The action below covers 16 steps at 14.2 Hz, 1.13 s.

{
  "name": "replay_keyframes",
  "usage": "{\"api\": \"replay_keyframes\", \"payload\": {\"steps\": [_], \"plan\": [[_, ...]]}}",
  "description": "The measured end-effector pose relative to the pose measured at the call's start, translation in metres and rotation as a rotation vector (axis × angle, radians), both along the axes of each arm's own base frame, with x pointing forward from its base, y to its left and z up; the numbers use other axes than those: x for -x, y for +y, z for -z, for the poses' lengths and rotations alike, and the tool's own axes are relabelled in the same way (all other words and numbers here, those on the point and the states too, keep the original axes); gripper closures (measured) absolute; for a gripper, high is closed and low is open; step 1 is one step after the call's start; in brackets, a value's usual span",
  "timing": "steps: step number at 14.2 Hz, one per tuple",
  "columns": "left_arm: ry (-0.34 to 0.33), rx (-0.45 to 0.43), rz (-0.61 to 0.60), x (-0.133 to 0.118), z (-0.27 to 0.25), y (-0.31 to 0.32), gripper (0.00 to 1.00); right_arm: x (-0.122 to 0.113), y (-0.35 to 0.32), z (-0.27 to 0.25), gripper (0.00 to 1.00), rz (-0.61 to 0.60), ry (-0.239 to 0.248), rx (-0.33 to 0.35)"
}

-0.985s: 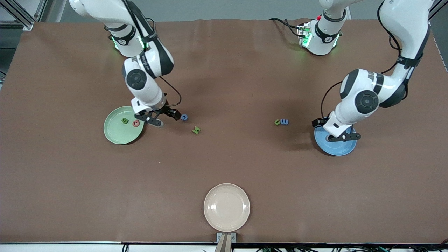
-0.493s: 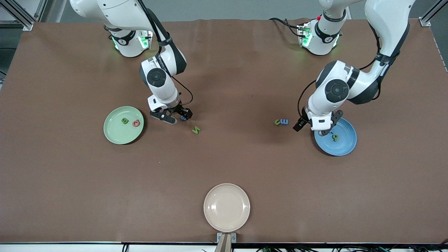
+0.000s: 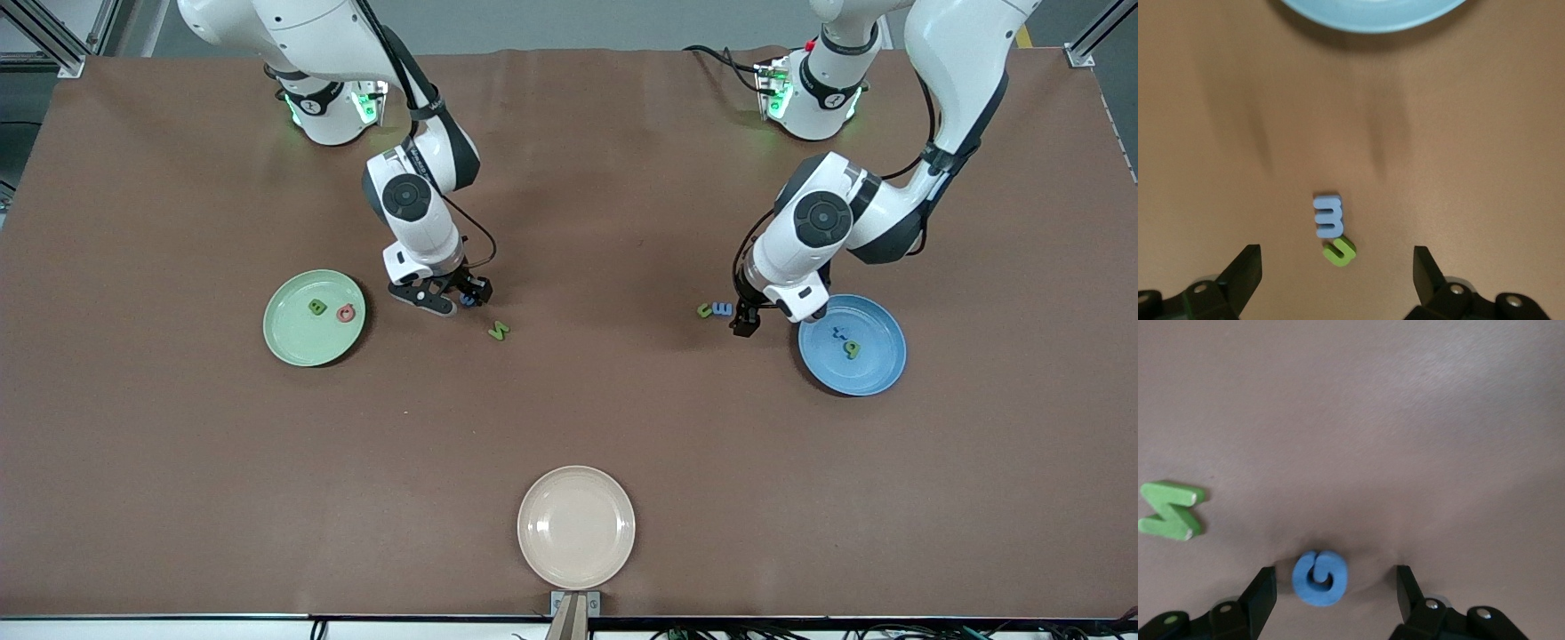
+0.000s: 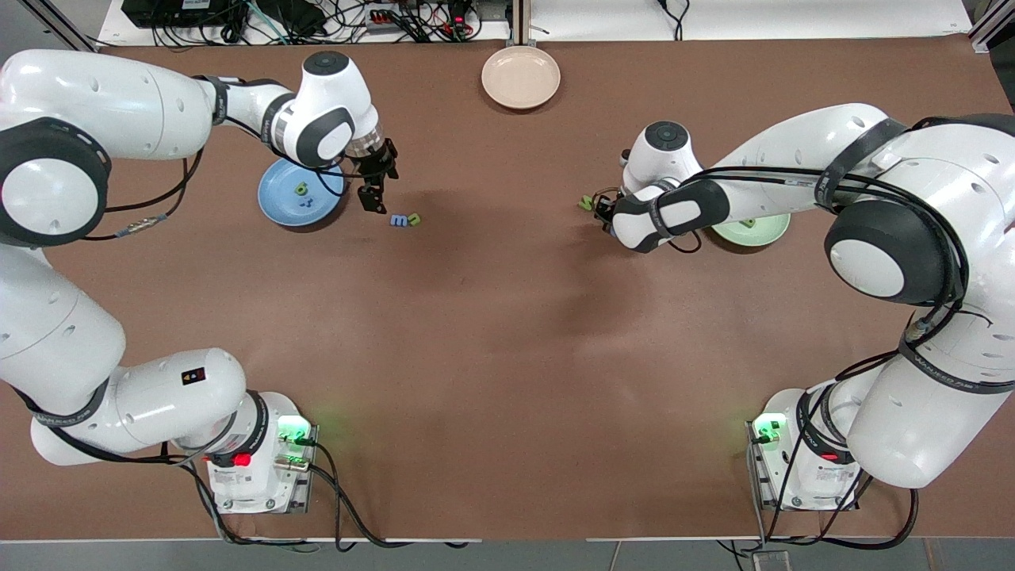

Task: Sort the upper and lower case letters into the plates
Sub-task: 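Reach the left gripper to the blue m while the right gripper grasps C, then grasp the m with the left gripper while the right gripper drops the C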

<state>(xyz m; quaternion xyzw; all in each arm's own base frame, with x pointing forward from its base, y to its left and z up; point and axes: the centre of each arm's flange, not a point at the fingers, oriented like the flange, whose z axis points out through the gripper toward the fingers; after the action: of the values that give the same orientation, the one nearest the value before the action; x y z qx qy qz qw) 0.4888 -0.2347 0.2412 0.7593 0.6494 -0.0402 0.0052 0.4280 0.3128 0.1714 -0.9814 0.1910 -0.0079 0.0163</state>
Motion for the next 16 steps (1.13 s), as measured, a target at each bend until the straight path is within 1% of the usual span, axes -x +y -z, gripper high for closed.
{"api": "replay_keyframes", "payload": {"steps": [1, 2, 4, 5, 8, 10, 12, 13, 14, 16], "plan": [[-0.007, 0.007, -0.023, 0.001, 0.005, -0.001, 0.0, 0.0, 0.004, 0.001, 0.26, -0.002, -0.002, 0.0], [-0.013, 0.007, -0.046, 0.001, 0.011, -0.002, 0.0, -0.001, 0.006, -0.002, 0.39, -0.003, -0.007, -0.005], [-0.021, -0.013, -0.086, 0.003, 0.022, -0.003, 0.0, -0.003, 0.011, -0.005, 0.59, -0.007, -0.015, -0.011], [-0.022, -0.023, -0.092, 0.005, 0.029, -0.004, 0.0, -0.004, 0.012, -0.008, 0.65, -0.006, -0.014, -0.013], [-0.006, -0.026, -0.085, 0.009, 0.044, -0.004, 0.0, -0.005, 0.009, -0.007, 0.66, -0.001, -0.012, -0.009], [-0.011, -0.02, -0.071, 0.01, 0.047, -0.006, 0.0, -0.015, -0.005, -0.007, 0.66, -0.005, -0.017, -0.002], [-0.026, -0.022, -0.043, 0.011, 0.05, -0.007, 0.0, -0.037, -0.04, -0.008, 0.66, -0.047, -0.004, 0.012], [-0.027, -0.02, -0.035, 0.011, 0.052, -0.008, 0.03, -0.053, -0.067, -0.011, 0.66, -0.077, 0.007, 0.016], [-0.024, -0.017, -0.033, 0.012, 0.054, -0.009, 0.03, -0.07, -0.097, -0.018, 0.66, -0.103, 0.018, 0.016], [-0.016, -0.013, -0.033, 0.014, 0.058, -0.009, 0.15, -0.098, -0.149, -0.038, 0.66, -0.152, 0.061, 0.008]]}}
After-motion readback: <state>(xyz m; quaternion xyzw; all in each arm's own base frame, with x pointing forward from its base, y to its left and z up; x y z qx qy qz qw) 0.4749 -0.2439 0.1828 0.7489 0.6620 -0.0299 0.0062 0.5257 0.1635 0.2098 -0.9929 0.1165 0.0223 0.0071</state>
